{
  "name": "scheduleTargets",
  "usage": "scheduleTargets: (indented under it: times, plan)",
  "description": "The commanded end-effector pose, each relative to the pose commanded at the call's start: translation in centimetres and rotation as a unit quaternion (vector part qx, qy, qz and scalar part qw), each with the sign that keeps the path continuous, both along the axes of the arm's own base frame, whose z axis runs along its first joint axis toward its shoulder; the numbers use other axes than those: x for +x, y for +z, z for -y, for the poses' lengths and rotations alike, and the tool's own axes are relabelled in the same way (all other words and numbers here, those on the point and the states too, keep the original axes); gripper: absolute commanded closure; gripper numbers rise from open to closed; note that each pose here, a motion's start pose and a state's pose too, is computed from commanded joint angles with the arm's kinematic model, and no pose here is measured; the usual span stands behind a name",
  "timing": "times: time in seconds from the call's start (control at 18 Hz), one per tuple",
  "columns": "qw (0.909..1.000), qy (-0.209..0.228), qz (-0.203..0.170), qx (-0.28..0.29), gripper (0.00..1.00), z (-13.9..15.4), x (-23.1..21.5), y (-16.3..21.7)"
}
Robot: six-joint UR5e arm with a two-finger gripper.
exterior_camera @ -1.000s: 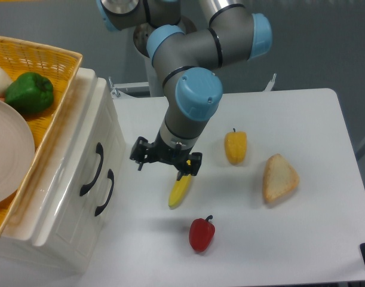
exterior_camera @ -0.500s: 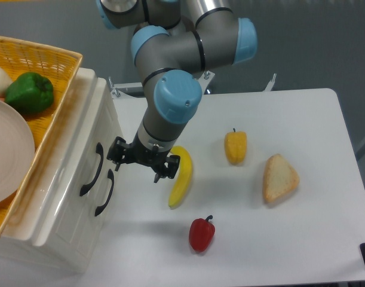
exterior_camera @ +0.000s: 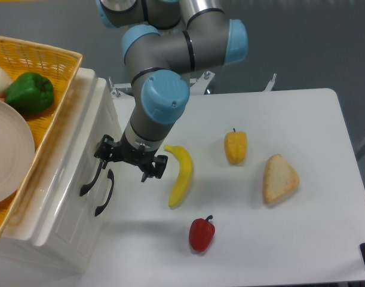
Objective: Slide open the top white drawer
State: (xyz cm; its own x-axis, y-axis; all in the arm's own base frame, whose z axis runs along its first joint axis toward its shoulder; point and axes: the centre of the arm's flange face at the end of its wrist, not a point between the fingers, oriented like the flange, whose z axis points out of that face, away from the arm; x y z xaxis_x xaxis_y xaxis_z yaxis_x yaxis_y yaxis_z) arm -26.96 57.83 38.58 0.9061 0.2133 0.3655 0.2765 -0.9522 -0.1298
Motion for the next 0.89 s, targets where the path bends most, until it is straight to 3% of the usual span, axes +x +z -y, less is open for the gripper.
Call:
scheduleTargets:
  times: [0.89]
  plan:
    - [0.9999,-0.007,0.008,-0.007,0.00,-1.0,1.4,-1.2]
